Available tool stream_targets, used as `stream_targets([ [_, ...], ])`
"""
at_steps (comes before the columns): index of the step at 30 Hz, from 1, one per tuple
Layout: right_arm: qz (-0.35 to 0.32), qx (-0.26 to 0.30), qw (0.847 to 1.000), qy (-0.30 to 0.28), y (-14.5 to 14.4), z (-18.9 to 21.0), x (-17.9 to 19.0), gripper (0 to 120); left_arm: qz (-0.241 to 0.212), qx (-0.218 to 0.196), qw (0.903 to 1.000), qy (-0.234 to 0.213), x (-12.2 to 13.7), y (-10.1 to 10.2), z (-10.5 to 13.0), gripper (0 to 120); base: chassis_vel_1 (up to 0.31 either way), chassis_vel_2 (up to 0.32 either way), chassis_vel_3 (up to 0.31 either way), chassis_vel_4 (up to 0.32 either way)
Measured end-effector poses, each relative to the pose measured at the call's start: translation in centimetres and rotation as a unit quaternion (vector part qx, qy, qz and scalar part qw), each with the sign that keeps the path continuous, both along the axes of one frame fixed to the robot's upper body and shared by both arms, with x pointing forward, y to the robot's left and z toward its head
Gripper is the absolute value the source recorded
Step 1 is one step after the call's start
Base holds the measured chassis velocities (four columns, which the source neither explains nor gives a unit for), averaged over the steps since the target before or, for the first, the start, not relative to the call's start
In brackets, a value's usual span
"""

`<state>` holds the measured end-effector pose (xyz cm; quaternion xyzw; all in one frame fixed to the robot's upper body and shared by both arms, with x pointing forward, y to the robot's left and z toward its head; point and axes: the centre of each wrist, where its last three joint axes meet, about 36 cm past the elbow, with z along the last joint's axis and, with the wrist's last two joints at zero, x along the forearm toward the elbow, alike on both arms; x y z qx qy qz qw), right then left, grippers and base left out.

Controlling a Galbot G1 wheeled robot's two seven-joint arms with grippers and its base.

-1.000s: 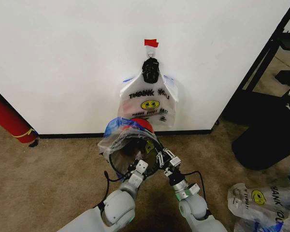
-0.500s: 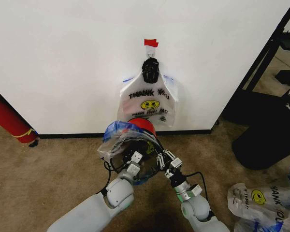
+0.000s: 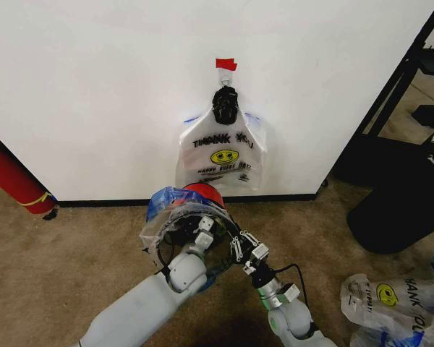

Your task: Pick up the garbage bag from the wall and place it over the trash bin.

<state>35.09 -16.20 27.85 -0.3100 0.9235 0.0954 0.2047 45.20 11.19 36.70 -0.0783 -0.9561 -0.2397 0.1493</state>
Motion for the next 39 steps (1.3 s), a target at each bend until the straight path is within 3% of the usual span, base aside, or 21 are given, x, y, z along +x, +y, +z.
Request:
stream_targets([
  [4,-0.006,0.023,0.999,0.024,0.1,-0.4,0.0,0,-0.012,-0.011,0.9999,-0.003,-1.1,0.5,0.8,0,0.000,0.000,0.000,0.000],
  [8,-0.022,0.085,0.993,0.079,-0.1,-1.0,0.8,0,-0.058,-0.051,0.9970,0.011,-5.3,0.0,2.2,0,0.000,0.000,0.000,0.000],
  [12,-0.025,0.130,0.985,0.111,-0.3,-1.0,1.2,0,-0.088,-0.072,0.9933,0.022,-7.7,-0.3,2.7,0,0.000,0.000,0.000,0.000],
  [18,-0.005,0.189,0.973,0.132,-0.7,-1.3,1.7,0,-0.110,-0.093,0.9893,0.023,-9.6,-0.4,3.0,0,0.000,0.000,0.000,0.000],
  [25,0.019,0.181,0.975,0.125,-0.9,-1.9,1.3,0,-0.110,-0.099,0.9890,0.007,-9.3,-0.1,4.1,0,0.000,0.000,0.000,0.000],
  [30,0.023,0.170,0.978,0.121,-0.9,-2.2,1.0,0,-0.087,-0.076,0.9931,-0.014,-7.7,0.2,3.9,0,0.000,0.000,0.000,0.000],
  [39,0.048,0.168,0.977,0.124,0.4,-2.1,-1.1,0,-0.043,-0.041,0.9979,-0.024,-4.7,-0.6,0.5,0,0.000,0.000,0.000,0.000],
])
